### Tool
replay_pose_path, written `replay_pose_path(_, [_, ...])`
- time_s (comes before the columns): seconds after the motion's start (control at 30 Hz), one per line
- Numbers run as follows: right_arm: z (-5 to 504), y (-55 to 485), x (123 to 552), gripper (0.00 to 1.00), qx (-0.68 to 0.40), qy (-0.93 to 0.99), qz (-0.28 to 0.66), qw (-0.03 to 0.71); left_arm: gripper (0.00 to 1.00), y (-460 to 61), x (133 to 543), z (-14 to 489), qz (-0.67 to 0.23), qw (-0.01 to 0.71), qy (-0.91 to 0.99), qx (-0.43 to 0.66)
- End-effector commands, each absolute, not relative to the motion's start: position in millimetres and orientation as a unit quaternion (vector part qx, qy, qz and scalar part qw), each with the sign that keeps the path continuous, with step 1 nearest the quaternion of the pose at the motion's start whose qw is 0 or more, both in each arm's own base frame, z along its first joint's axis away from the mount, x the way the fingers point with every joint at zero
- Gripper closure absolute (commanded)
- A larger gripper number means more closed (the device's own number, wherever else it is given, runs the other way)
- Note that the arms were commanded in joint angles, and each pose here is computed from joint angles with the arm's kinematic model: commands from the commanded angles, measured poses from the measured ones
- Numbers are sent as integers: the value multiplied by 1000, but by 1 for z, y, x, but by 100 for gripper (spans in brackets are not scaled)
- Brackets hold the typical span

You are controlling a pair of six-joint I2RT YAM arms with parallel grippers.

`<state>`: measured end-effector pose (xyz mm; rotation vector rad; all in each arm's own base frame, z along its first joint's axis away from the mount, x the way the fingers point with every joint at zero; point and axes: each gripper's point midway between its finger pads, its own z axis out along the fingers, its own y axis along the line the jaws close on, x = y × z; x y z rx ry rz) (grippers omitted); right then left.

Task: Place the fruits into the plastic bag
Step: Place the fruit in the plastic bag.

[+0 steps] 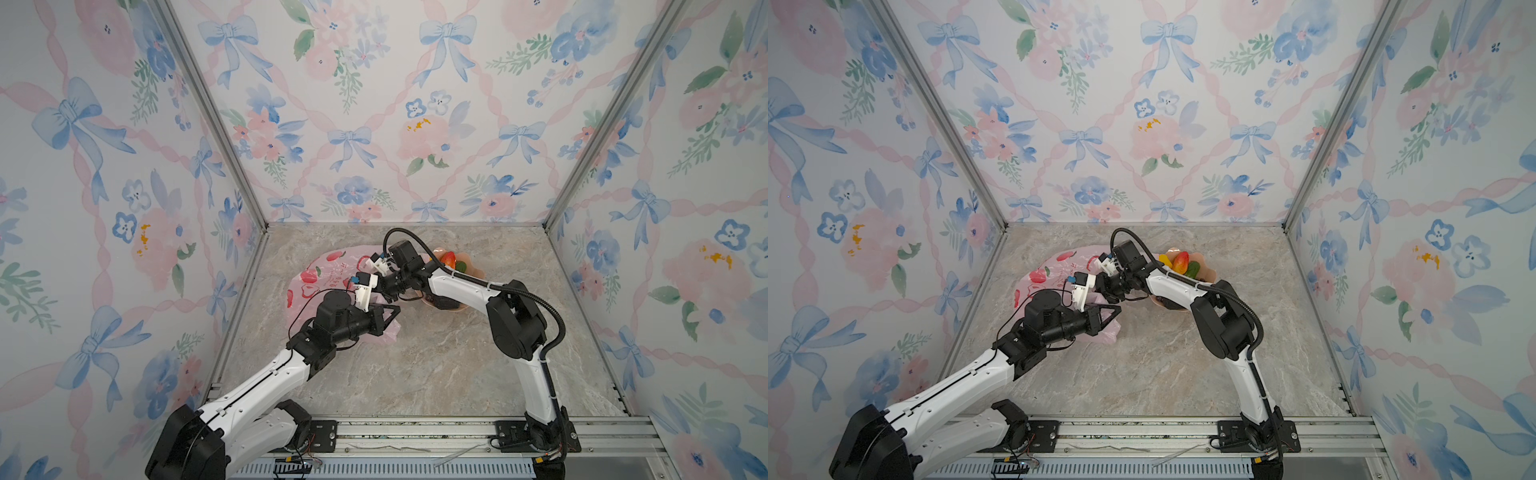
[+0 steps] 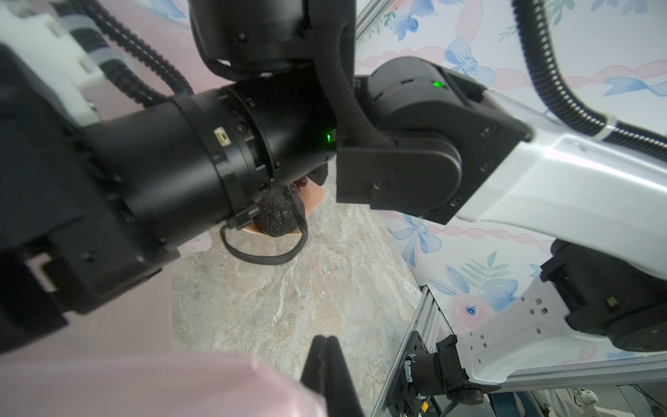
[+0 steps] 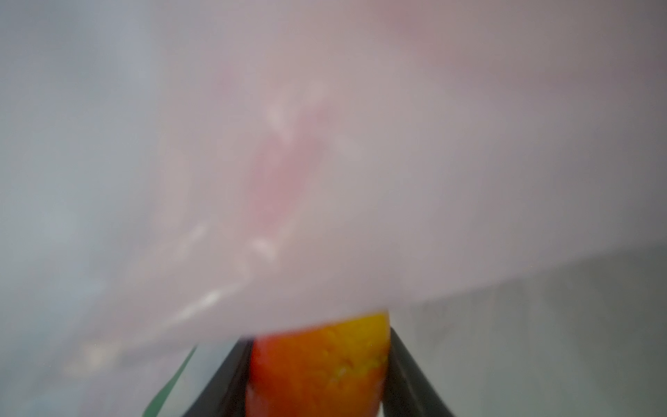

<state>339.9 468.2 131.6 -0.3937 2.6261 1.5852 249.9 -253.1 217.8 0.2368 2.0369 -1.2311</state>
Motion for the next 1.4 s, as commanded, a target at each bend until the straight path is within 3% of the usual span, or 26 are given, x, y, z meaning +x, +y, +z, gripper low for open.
replay_pose_path(0.0, [118, 484, 355, 58, -71, 850, 521, 33, 100, -259, 247, 223, -488, 375, 780, 116])
replay_pose_path(0.27, [91, 497, 358, 56, -27, 864, 500, 50, 100, -257, 246, 221, -484, 379, 780, 117])
replay_pose_path(0.6, [84, 497, 366, 29, -25, 869, 489, 64, 100, -254, 244, 218, -483, 381, 780, 115])
replay_pose_path(0.77, [88, 487, 370, 20, -34, 876, 475, 79, 100, -252, 243, 217, -482, 383, 780, 112])
replay_pose_path(1.37, [118, 446, 369, 19, -85, 903, 400, 134, 100, -233, 249, 211, -470, 395, 786, 73])
